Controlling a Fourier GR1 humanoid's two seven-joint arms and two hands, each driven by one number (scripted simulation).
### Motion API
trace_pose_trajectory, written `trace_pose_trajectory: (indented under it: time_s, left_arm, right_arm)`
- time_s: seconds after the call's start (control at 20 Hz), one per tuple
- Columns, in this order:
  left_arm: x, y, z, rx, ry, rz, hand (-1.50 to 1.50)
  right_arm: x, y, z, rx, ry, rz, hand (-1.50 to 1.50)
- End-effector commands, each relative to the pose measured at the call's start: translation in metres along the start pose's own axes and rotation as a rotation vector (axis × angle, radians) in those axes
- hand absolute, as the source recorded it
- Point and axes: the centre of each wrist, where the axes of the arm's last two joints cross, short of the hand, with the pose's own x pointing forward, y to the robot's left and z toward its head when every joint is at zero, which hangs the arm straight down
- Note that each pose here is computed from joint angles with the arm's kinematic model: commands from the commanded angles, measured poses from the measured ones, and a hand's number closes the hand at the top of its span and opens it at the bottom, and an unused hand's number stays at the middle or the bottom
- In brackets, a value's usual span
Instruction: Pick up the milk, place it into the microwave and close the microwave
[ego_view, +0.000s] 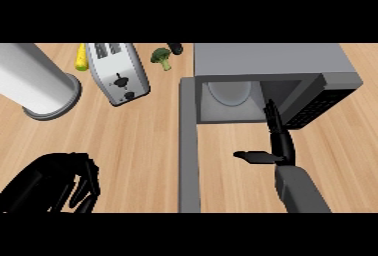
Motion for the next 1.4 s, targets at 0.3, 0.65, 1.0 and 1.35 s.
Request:
trace_pose_trajectory:
  time_s: [0.3, 0.65, 1.0, 1.35]
  left_arm:
    - [-0.006, -0.032, -0.064, -0.153, 0.006, -0.107, 1.5]
    - [-0.072, -0.082, -0.096, -0.291, 0.11, -0.167, 1.5]
    - [-0.143, -0.129, -0.099, -0.272, 0.13, -0.266, 1.5]
    - [-0.168, -0.139, -0.126, -0.151, 0.036, -0.242, 1.5]
  right_arm:
    - [0.016, -0.039, 0.094, 0.0, 0.008, 0.014, -1.5]
    - [0.055, -0.058, 0.123, -0.036, -0.049, 0.041, -1.5]
    - [0.092, -0.089, 0.146, 0.059, -0.133, 0.031, -1.5]
    - [0.132, -0.087, 0.137, 0.111, -0.207, -0.073, -1.5]
